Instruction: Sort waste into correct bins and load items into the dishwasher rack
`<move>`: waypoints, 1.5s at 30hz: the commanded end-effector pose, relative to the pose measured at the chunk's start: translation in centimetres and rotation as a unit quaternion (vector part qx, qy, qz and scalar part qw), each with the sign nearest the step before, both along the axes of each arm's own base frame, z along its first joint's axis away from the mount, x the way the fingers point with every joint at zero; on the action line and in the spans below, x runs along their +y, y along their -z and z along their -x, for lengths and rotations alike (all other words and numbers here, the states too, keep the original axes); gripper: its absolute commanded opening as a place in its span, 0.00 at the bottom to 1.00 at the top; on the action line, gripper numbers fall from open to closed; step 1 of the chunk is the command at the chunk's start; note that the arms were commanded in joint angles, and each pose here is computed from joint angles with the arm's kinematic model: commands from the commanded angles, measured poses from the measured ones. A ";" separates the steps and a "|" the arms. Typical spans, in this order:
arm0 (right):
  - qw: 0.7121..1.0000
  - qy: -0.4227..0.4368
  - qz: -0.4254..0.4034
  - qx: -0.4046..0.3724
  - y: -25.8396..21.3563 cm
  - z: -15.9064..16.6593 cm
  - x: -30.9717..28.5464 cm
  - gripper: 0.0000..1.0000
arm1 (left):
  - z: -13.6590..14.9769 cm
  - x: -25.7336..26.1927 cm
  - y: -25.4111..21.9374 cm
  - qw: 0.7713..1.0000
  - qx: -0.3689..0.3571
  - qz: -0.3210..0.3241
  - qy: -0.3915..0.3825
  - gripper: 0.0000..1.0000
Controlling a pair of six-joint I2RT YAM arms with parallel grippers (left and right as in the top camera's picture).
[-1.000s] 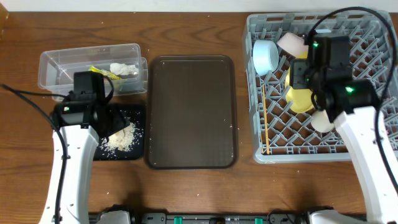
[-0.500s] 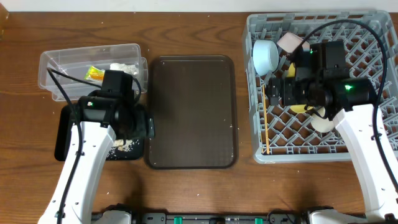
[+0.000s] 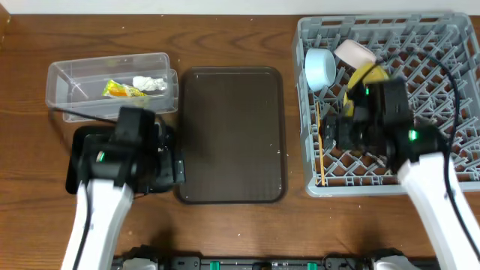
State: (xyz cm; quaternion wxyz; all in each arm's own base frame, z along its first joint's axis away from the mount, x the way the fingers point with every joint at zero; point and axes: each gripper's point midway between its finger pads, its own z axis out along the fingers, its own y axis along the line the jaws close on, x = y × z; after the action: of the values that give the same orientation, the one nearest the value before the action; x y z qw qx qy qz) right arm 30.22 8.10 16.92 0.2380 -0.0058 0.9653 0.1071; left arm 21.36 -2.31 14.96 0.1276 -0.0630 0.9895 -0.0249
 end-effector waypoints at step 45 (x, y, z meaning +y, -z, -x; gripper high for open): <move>0.982 0.078 0.034 -0.170 1.5 7.8 -5.6 0.99 | 2.3 0.1 -6.0 0.958 -0.284 0.028 0.007 0.97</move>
State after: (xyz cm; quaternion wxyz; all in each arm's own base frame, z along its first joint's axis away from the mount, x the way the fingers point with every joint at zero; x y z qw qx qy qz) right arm 22.15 3.81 15.09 0.3842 0.0307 0.9201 0.0698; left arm 19.11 -2.14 21.22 0.4040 -0.0545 0.9103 -0.0717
